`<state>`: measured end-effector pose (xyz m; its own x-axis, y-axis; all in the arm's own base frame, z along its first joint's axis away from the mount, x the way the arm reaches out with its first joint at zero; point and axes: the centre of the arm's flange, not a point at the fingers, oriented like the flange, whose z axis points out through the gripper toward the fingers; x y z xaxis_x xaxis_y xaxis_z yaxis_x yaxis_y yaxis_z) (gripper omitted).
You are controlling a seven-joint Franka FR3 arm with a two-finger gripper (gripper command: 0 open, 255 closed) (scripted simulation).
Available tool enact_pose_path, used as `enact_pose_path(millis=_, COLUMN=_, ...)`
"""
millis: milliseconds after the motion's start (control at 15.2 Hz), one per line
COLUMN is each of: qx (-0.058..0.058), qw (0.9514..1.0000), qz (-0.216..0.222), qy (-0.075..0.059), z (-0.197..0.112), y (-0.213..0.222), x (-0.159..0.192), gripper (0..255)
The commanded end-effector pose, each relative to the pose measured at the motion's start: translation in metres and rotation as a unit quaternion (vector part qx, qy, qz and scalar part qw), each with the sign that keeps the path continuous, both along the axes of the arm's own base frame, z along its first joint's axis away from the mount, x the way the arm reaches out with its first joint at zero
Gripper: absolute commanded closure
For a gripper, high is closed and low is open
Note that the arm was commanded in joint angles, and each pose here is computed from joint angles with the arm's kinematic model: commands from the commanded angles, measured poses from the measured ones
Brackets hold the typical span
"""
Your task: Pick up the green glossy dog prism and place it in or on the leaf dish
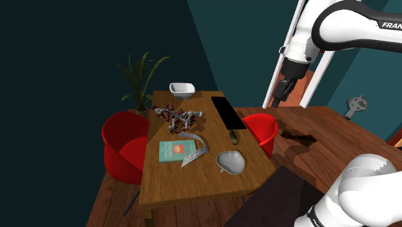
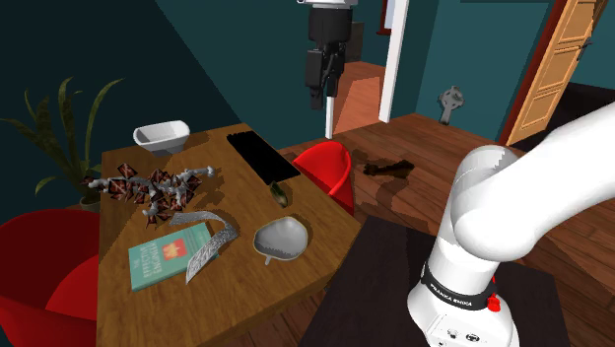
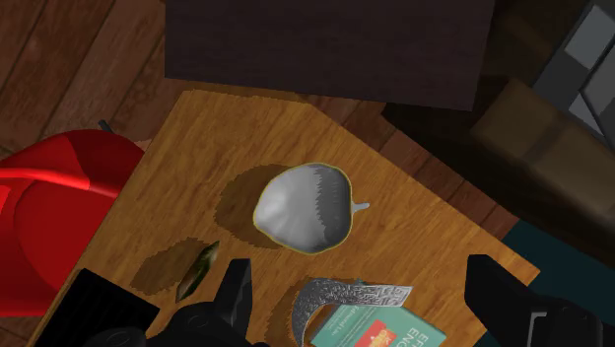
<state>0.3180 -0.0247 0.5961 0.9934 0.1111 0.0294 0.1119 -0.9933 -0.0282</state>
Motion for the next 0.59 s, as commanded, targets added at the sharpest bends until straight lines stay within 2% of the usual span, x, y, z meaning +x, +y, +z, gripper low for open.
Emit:
enact_pose_path(millis=0, qx=0.0, qw=1.0, qz=0.0, qy=0.0, z=0.0, y=0.0, x=0.0, gripper=0)
enact_pose_path(millis=528, qx=0.001, qw=0.9994, qz=-0.036, qy=0.0, z=-0.087, y=-0.029, x=0.052, gripper=0)
